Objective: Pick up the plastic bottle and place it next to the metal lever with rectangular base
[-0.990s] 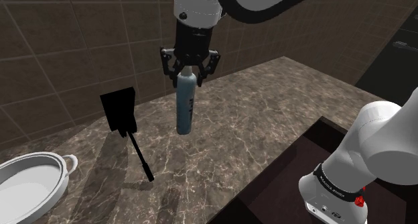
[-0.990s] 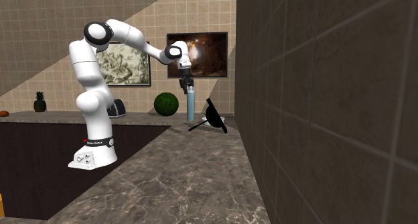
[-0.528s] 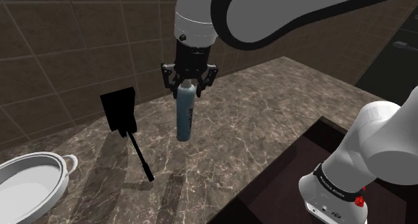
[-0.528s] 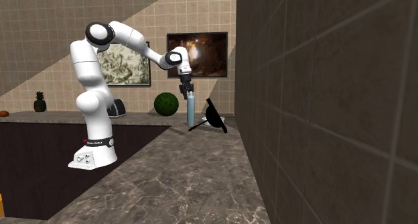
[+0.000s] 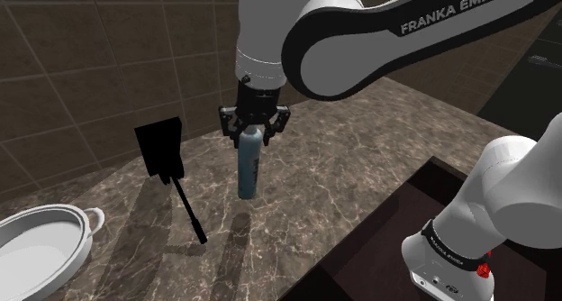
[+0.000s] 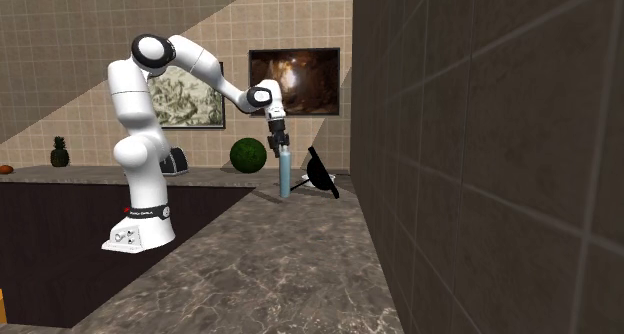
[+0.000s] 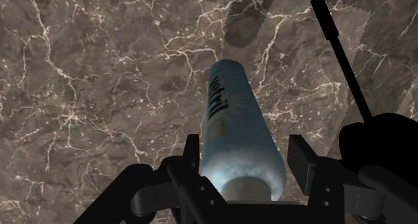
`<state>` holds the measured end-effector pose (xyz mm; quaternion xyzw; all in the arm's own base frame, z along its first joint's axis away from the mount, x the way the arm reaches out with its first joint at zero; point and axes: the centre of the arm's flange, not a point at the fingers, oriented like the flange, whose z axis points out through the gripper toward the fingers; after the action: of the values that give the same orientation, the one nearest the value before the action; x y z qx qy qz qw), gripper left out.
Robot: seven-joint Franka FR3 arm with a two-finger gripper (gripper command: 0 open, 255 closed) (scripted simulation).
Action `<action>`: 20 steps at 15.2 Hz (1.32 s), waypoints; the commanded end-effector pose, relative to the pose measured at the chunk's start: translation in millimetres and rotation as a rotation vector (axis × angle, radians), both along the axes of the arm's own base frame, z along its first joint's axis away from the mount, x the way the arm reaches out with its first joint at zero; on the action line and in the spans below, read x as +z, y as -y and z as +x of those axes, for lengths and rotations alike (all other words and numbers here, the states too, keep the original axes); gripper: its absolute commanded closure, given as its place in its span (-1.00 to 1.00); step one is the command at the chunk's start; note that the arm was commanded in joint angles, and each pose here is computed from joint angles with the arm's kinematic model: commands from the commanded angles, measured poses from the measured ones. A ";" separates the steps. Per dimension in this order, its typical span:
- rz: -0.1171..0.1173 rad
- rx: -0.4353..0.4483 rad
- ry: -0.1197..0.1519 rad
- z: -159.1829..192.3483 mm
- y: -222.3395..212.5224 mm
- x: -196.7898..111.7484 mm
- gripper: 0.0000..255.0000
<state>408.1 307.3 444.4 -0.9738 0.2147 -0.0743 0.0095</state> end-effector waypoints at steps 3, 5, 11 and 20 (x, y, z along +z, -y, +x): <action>0.001 0.000 0.001 0.5 0.2 -20.5 1.00; 0.001 0.000 0.001 0.5 0.2 -28.1 1.00; 0.001 0.000 0.001 0.5 0.2 -28.1 1.00; 0.001 0.000 0.001 -3.4 -0.1 -2.0 -1.00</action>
<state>407.1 307.3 435.5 -0.9737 0.2146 -0.0752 0.0105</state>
